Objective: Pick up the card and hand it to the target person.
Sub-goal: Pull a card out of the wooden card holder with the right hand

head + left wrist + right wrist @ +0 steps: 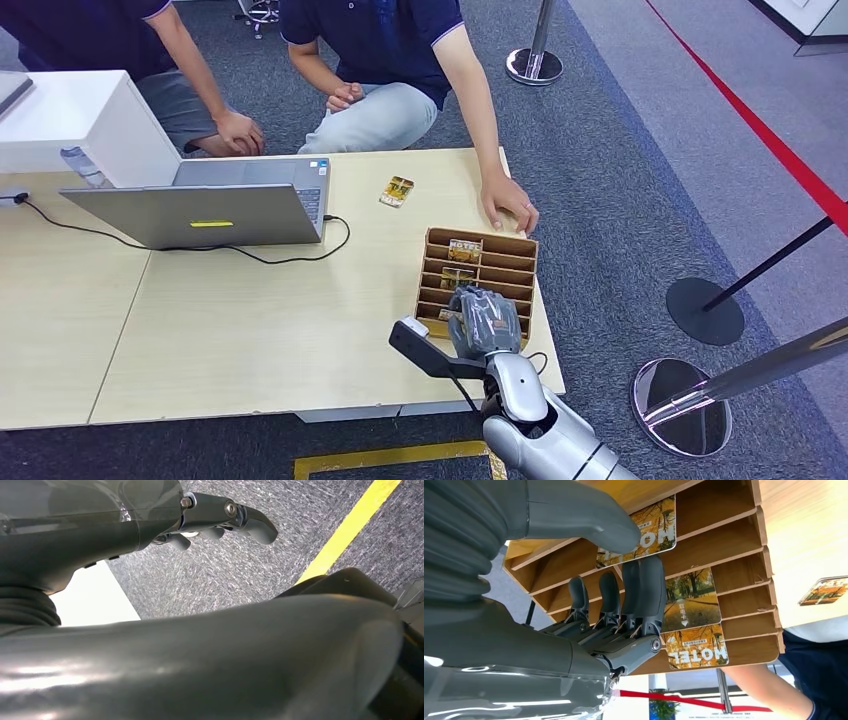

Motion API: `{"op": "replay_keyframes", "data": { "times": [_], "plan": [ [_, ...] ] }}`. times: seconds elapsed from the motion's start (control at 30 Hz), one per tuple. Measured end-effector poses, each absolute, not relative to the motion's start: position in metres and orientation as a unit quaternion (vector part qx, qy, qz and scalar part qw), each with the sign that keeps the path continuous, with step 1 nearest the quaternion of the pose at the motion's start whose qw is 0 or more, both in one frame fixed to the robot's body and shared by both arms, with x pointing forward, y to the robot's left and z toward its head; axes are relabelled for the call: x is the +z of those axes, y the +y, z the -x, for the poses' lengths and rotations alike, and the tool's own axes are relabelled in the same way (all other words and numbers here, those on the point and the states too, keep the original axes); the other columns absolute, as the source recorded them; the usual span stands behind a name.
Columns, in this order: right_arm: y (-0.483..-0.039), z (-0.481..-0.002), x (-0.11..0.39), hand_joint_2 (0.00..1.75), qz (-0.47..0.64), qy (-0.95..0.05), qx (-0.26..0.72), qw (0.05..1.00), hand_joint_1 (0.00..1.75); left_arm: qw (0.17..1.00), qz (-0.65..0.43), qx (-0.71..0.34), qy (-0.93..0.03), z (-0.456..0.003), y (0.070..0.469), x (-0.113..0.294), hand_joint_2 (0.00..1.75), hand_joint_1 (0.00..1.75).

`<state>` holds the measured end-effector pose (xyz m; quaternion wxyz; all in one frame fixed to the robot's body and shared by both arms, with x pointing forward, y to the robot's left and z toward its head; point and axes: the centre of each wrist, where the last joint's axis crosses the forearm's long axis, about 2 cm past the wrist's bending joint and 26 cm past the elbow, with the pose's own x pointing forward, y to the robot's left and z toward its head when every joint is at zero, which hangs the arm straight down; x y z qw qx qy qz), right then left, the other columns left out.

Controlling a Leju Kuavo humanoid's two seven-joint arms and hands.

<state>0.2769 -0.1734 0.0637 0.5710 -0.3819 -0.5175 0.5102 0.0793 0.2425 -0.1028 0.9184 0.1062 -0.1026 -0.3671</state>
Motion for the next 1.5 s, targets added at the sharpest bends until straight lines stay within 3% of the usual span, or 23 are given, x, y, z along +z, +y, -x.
{"op": "replay_keyframes", "data": {
  "times": [0.7,0.87,0.97,1.1,1.5],
  "plan": [
    [-0.173,-0.276,0.06,1.75,0.381,-0.511,0.514,0.574,1.06,0.918,-0.106,-0.367,-0.103,-0.079,0.243,-0.103,0.0,0.0],
    [-0.173,-0.276,0.059,1.75,0.38,-0.508,0.515,0.576,1.27,0.918,-0.106,-0.367,-0.102,-0.079,0.243,-0.103,0.0,0.0],
    [-0.173,-0.276,0.059,1.75,0.379,-0.508,0.516,0.577,1.5,0.918,-0.106,-0.367,-0.102,-0.079,0.243,-0.103,0.0,0.0],
    [-0.172,-0.277,0.058,1.75,0.376,-0.508,0.515,0.578,1.69,0.918,-0.105,-0.367,-0.106,-0.079,0.243,-0.103,1.75,0.0],
    [-0.173,-0.278,0.058,1.75,0.377,-0.51,0.512,0.579,1.75,0.917,-0.117,-0.362,-0.12,-0.089,0.244,-0.101,1.75,0.0]
  ]
}}
